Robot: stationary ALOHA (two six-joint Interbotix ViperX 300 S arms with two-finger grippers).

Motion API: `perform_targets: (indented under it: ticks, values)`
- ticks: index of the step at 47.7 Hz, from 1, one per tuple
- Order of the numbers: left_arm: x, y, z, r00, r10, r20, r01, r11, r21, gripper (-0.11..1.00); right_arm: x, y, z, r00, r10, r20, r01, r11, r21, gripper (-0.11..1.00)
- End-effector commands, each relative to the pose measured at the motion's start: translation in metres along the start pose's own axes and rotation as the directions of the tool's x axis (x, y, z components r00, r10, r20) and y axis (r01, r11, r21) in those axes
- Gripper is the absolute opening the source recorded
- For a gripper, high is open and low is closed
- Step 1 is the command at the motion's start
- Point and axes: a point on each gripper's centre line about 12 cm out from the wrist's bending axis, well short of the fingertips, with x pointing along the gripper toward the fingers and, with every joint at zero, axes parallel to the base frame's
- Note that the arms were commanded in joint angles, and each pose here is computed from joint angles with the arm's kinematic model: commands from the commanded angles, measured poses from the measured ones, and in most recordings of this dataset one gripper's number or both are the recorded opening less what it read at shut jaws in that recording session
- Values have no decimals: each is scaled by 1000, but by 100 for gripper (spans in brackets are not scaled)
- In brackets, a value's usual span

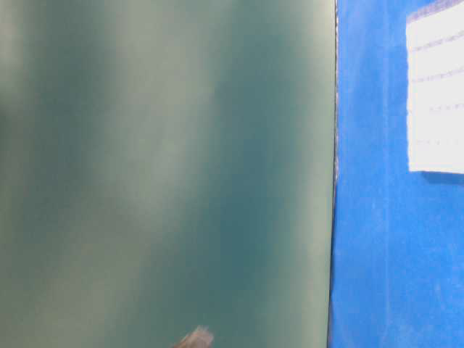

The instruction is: Fold the blue towel.

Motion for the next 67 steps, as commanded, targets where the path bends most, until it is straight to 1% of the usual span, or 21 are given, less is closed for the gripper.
perform_targets:
  ticks: [1, 4, 8, 17, 18, 23, 30, 35, 67]
  values:
    - [-21, 3, 7, 997, 17, 77, -16, 1000, -11, 67, -12, -4, 3, 999, 0, 53, 1, 1000, -11, 57]
    - [-34, 4, 5, 994, 26, 110, -25, 1000, -12, 67, -17, -8, -1, 997, -2, 74, 3, 1000, -12, 56]
    - [-53, 5, -3, 988, 41, 151, -38, 999, -20, 67, -24, -12, -8, 995, -1, 104, 2, 1000, -12, 56]
    - [-83, 8, -30, 974, 79, 213, -71, 996, -45, 67, -31, -20, -30, 990, 5, 139, -4, 1000, -3, 56]
    - [-86, 7, -36, 972, 84, 219, -76, 996, -47, 67, -31, -20, -32, 990, 5, 139, -4, 1000, -3, 56]
    - [-95, 7, -49, 964, 98, 245, -87, 995, -54, 67, -29, -21, -40, 991, 9, 136, -9, 1000, 2, 56]
    - [-101, 8, -60, 958, 116, 261, -96, 992, -87, 67, -25, -19, -43, 991, 18, 131, -17, 1000, -8, 56]
    - [-102, 9, -62, 957, 127, 260, -101, 989, -109, 67, -24, -19, -43, 991, 21, 130, -20, 1000, -7, 56]
    - [-101, 9, -62, 958, 128, 256, -102, 989, -111, 66, -22, -18, -46, 993, 18, 114, -17, 1000, -12, 56]
